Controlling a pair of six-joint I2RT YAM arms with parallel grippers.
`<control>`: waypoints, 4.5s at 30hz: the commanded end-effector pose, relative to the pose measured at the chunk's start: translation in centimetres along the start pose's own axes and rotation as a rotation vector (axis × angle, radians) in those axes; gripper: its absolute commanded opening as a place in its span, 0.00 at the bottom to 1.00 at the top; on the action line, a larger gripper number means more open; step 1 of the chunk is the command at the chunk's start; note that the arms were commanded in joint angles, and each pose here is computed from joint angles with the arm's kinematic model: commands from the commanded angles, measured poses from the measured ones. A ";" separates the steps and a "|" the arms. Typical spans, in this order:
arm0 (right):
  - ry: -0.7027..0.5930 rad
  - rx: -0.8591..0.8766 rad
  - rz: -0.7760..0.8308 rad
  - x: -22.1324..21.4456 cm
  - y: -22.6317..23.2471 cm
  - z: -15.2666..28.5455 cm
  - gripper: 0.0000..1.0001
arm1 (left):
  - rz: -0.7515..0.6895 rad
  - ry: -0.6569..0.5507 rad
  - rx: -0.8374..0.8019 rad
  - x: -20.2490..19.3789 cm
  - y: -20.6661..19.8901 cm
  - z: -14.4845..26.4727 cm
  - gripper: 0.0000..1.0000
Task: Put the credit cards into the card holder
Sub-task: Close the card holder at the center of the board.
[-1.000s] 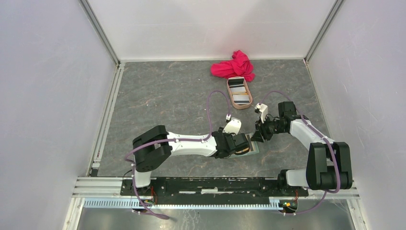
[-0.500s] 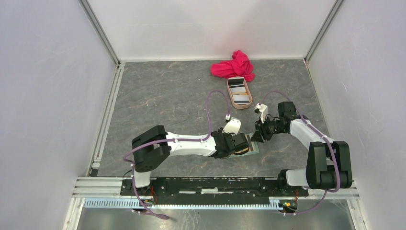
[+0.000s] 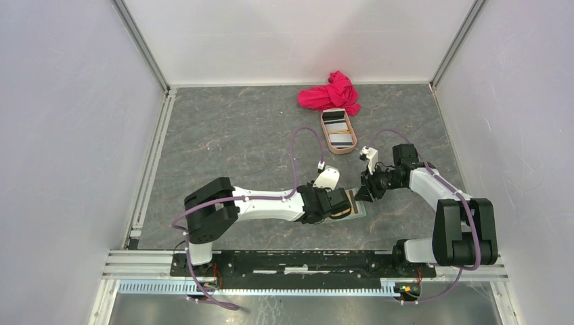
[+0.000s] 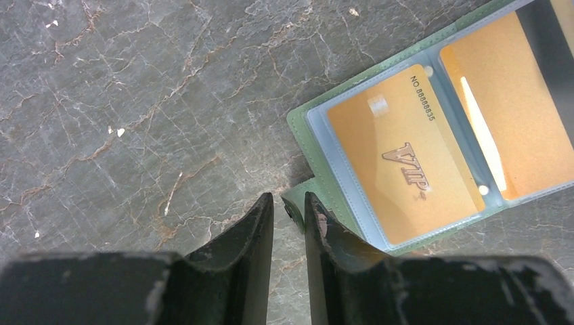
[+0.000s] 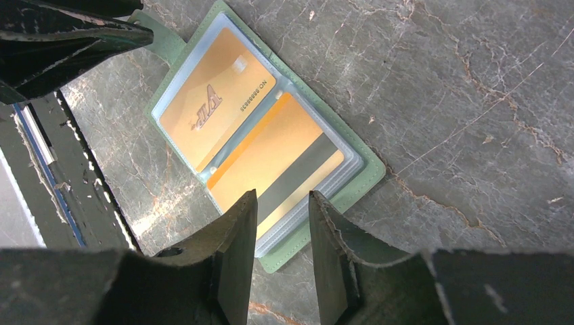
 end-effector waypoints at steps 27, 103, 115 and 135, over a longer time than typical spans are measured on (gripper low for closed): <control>-0.035 -0.108 0.027 1.1 -1.9 1.5 0.51 | 0.171 -0.096 -0.202 1.4 0.3 2.7 0.02; -0.028 -0.109 -0.090 3.9 -2.6 4.6 0.00 | 0.414 -0.048 -0.540 1.3 -2.4 0.9 0.02; 0.069 -0.036 0.092 5.7 2.0 0.3 0.00 | 0.439 -0.026 -0.474 0.0 -0.6 -0.9 0.02; 0.194 0.322 0.079 3.6 7.2 -6.1 0.23 | 0.462 -0.024 -0.428 -0.8 1.0 -1.5 0.02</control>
Point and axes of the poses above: each gripper's point midway between its finger pads, its own z axis back along the fingers, its own y axis along the line the jaws close on, x = y × z, the point moved 4 cm from there along z, back along the fingers, and after that the axes turned 7 degrees about z, right-handed, at the moved point
